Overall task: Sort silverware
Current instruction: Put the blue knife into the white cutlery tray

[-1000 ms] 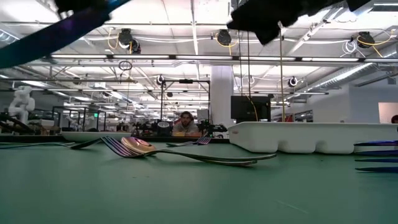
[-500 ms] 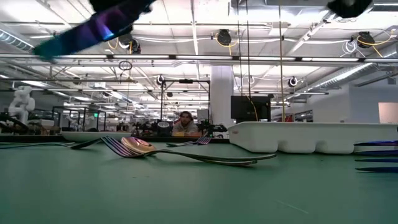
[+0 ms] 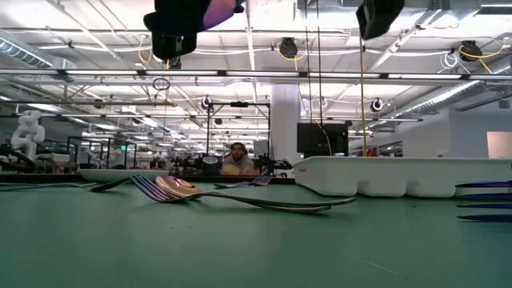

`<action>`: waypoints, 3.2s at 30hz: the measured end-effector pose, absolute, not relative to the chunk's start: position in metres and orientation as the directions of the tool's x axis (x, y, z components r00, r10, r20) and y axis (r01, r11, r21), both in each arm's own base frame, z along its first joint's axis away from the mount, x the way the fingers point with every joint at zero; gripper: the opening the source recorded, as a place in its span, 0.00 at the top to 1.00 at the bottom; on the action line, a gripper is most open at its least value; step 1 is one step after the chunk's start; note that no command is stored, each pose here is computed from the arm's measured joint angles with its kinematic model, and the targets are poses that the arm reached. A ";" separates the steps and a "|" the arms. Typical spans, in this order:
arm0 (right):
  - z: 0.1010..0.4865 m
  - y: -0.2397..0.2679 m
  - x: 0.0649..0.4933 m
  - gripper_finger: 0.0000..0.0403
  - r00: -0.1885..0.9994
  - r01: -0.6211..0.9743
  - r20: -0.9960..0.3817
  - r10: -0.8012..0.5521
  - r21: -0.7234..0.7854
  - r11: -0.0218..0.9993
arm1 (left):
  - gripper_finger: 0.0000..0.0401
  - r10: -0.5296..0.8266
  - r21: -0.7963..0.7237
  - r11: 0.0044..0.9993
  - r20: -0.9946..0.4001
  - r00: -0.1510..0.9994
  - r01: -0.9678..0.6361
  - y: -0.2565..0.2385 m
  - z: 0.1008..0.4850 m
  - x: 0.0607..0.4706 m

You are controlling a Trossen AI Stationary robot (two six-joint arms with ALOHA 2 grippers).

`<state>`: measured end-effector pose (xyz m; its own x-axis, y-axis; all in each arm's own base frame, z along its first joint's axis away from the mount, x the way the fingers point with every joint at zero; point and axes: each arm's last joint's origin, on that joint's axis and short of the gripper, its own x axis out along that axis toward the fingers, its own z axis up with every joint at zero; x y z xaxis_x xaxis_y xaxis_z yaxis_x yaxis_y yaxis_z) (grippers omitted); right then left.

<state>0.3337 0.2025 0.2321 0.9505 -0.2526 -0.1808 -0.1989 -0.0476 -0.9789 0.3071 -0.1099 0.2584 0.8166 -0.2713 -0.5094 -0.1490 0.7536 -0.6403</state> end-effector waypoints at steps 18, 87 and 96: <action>0.222 0.197 0.348 0.68 0.905 -0.312 -0.203 -0.375 -0.914 -0.258 | 0.88 -0.326 -0.676 0.724 -0.514 0.793 -0.140 -0.112 0.258 0.306; 0.231 -0.037 0.215 0.97 0.044 0.945 -0.921 -0.387 -0.087 0.314 | 0.52 0.639 0.291 0.769 -0.376 0.671 -0.569 -0.076 0.231 0.188; 0.202 -0.026 0.203 0.96 -0.018 0.994 -0.957 -0.290 -0.048 0.095 | 0.52 0.609 0.319 0.793 -0.375 0.699 -0.519 -0.078 0.239 0.182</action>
